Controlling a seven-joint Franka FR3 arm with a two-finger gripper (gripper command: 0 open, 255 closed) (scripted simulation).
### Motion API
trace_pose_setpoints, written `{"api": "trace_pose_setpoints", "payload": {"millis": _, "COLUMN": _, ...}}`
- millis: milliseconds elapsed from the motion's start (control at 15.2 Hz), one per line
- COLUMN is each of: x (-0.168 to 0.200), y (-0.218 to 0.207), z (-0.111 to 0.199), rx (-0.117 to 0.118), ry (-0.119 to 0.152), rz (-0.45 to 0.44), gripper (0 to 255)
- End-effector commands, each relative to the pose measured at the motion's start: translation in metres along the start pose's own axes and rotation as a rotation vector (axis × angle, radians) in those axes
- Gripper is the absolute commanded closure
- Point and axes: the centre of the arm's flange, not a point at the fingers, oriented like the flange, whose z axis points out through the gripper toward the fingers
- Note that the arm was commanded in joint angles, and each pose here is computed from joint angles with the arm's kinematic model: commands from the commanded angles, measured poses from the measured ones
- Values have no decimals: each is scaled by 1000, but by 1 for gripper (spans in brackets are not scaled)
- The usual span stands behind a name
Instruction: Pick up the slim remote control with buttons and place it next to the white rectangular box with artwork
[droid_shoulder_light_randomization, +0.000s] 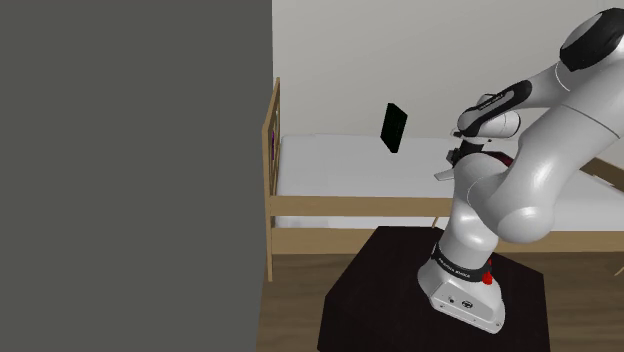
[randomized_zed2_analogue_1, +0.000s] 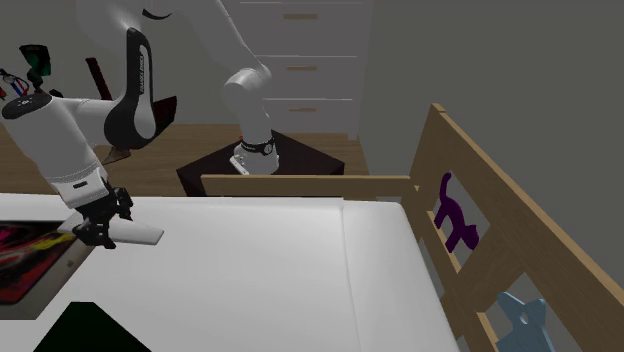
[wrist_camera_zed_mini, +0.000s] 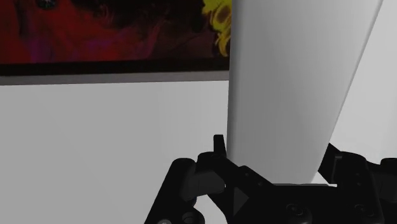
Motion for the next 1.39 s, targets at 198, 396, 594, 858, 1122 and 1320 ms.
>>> {"api": "trace_pose_setpoints", "payload": {"millis": 198, "x": 0, "y": -2, "z": 3, "rx": 4, "ry": 4, "rz": 0, "gripper": 0}}
{"api": "trace_pose_setpoints", "payload": {"millis": 396, "x": 0, "y": -2, "z": 3, "rx": 4, "ry": 4, "rz": 0, "gripper": 0}}
{"api": "trace_pose_setpoints", "payload": {"millis": 594, "x": 1, "y": -1, "z": -11, "rx": 4, "ry": 4, "rz": 0, "gripper": 0}}
{"api": "trace_pose_setpoints", "payload": {"millis": 858, "x": 0, "y": -1, "z": -48, "rx": 4, "ry": 4, "rz": 0, "gripper": 0}}
{"api": "trace_pose_setpoints", "payload": {"millis": 1122, "x": 0, "y": -1, "z": -48, "rx": 4, "ry": 4, "rz": 0, "gripper": 0}}
{"api": "trace_pose_setpoints", "payload": {"millis": 1320, "x": 0, "y": -1, "z": -48, "rx": 4, "ry": 4, "rz": 0, "gripper": 0}}
